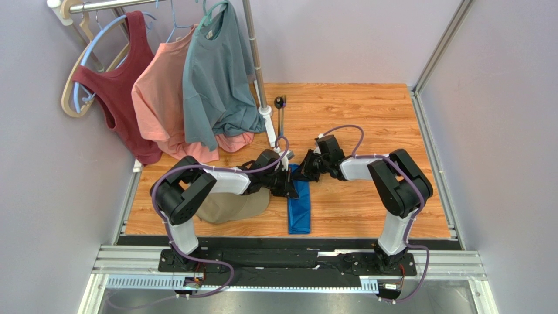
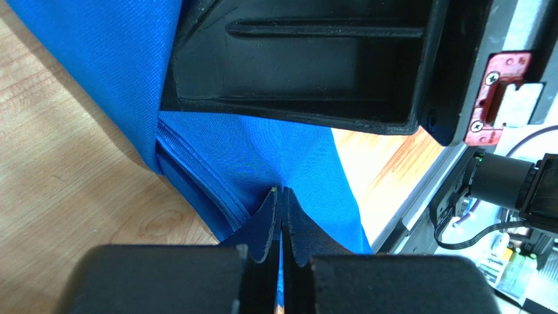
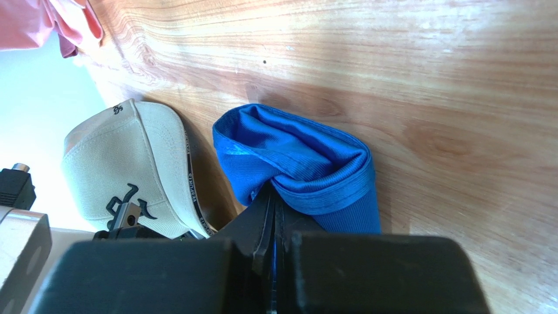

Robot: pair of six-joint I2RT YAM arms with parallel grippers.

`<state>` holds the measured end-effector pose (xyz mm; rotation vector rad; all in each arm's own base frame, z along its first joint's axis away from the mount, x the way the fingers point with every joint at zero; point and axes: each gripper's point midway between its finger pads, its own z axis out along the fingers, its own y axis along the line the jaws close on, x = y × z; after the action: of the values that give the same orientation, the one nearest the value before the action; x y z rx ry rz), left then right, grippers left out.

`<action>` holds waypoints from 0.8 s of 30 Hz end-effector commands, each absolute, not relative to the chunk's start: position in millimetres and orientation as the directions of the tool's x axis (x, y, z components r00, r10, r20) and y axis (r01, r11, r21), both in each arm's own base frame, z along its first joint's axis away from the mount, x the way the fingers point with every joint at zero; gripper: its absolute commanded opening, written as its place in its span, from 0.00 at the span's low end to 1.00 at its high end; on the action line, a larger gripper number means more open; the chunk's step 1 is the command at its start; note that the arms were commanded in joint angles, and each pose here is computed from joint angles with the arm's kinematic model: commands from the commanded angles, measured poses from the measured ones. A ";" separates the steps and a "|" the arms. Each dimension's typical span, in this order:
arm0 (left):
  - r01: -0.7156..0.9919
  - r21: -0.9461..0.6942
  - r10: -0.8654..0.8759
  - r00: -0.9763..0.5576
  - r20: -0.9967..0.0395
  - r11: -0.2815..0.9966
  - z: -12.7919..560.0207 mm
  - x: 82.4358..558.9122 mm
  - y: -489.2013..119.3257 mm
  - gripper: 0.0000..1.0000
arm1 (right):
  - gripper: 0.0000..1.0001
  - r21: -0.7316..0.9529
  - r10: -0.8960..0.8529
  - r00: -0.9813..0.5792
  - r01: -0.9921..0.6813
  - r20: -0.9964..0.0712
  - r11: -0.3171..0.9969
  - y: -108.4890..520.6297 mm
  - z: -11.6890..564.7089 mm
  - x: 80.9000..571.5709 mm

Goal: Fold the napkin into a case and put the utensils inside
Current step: Stuff the top corner of the smaller-rectangle-folded napkin into the folded napkin.

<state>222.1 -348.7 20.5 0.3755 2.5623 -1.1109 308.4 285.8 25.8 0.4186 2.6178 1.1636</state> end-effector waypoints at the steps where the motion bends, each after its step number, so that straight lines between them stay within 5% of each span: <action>1: 0.318 -0.569 0.151 -0.935 -0.320 0.759 -14.5 206.0 -323.7 0.00 | 0.00 0.759 0.387 -0.910 0.144 -0.152 0.635 285.9 28.1 324.5; 7: 0.328 -0.582 0.156 -0.932 -0.326 0.744 -10.0 206.1 -327.9 0.00 | 0.00 0.762 0.398 -0.908 0.166 -0.129 0.626 283.9 19.1 327.9; 10: 0.388 -0.586 0.165 -0.903 -0.397 0.711 25.7 213.8 -332.6 0.16 | 0.00 0.766 0.397 -0.912 0.178 -0.108 0.617 282.7 11.8 323.5; 12: 0.427 -0.542 0.166 -0.870 -0.464 0.723 58.5 224.8 -321.4 0.41 | 0.00 0.765 0.390 -0.914 0.172 -0.112 0.621 281.8 9.8 321.5; 13: 0.444 -0.526 0.153 -0.849 -0.505 0.725 79.2 237.6 -321.7 0.43 | 0.00 0.766 0.386 -0.916 0.168 -0.112 0.621 282.1 9.7 321.0; 16: 0.455 -0.433 0.153 -0.806 -0.571 0.778 106.9 267.2 -302.2 0.39 | 0.00 0.773 0.372 -0.921 0.151 -0.117 0.616 284.2 12.6 321.2; 17: 0.436 -0.385 0.167 -0.809 -0.564 0.813 100.8 274.2 -292.3 0.26 | 0.00 0.774 0.371 -0.921 0.149 -0.118 0.616 284.6 13.1 321.5; 19: 0.486 -0.334 0.212 -0.768 -0.605 0.808 109.9 290.7 -292.5 0.16 | 0.00 0.780 0.366 -0.924 0.145 -0.114 0.609 286.2 14.2 322.3; 24: 0.557 -0.272 0.299 -0.724 -0.621 0.785 94.5 308.4 -302.1 0.18 | 0.00 0.789 0.350 -0.931 0.137 -0.105 0.600 289.7 13.3 320.9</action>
<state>307.5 -311.3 124.0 0.4849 2.3593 -0.7389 319.0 291.8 25.3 0.4142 2.5686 1.2673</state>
